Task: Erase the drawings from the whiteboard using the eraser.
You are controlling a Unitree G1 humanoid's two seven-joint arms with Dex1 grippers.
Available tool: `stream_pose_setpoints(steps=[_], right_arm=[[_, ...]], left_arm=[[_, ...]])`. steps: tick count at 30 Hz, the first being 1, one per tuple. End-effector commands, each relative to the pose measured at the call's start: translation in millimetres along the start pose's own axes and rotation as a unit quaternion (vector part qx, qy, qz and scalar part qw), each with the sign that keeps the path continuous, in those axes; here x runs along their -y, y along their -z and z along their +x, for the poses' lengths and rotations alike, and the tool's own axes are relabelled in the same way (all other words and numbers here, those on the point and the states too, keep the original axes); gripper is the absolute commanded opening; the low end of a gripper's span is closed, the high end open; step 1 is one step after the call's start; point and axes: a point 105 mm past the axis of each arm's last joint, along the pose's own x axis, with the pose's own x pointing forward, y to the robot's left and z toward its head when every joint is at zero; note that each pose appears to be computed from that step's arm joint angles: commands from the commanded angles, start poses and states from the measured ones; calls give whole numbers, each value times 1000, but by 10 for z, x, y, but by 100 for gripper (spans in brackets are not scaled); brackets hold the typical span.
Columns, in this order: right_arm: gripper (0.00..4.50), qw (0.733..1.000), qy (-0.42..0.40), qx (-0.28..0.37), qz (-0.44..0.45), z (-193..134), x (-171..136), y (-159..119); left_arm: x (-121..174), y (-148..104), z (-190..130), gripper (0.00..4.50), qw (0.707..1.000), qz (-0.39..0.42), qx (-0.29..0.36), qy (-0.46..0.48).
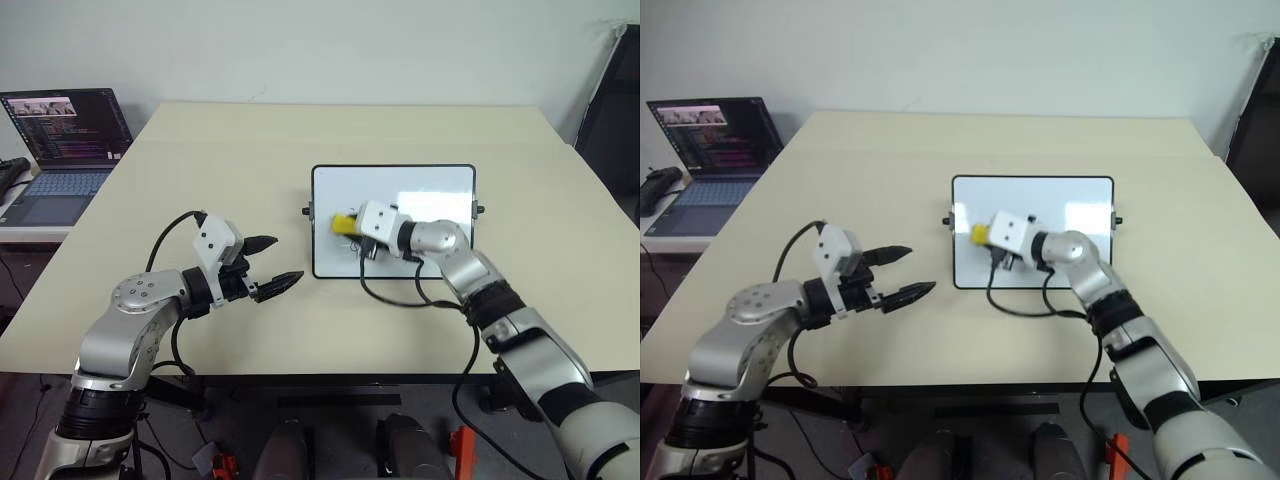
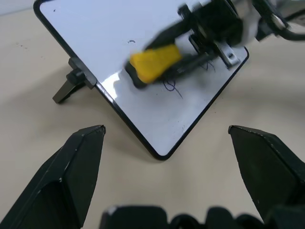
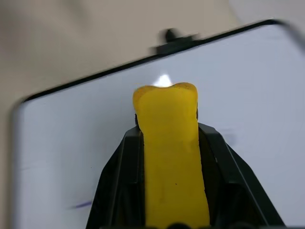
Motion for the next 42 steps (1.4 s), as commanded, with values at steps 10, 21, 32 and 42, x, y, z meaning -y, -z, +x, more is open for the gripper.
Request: stream_pose_setpoints(steps=[10, 21, 32, 42], right_arm=[[110, 999, 8, -36, -6, -63, 115, 195], [110, 992, -117, -40, 23, -128, -400, 250], [110, 995, 80, -12, 66, -201, 490, 106], [110, 977, -84, 67, 186, -1234, 320, -165]], left_arm=[[-9, -81, 40, 450, 1000, 15, 11, 10], [26, -78, 58, 450, 1000, 12, 12, 16], [-5, -181, 56, 450, 999, 21, 24, 17], [-180, -410, -117, 450, 997, 67, 16, 24]])
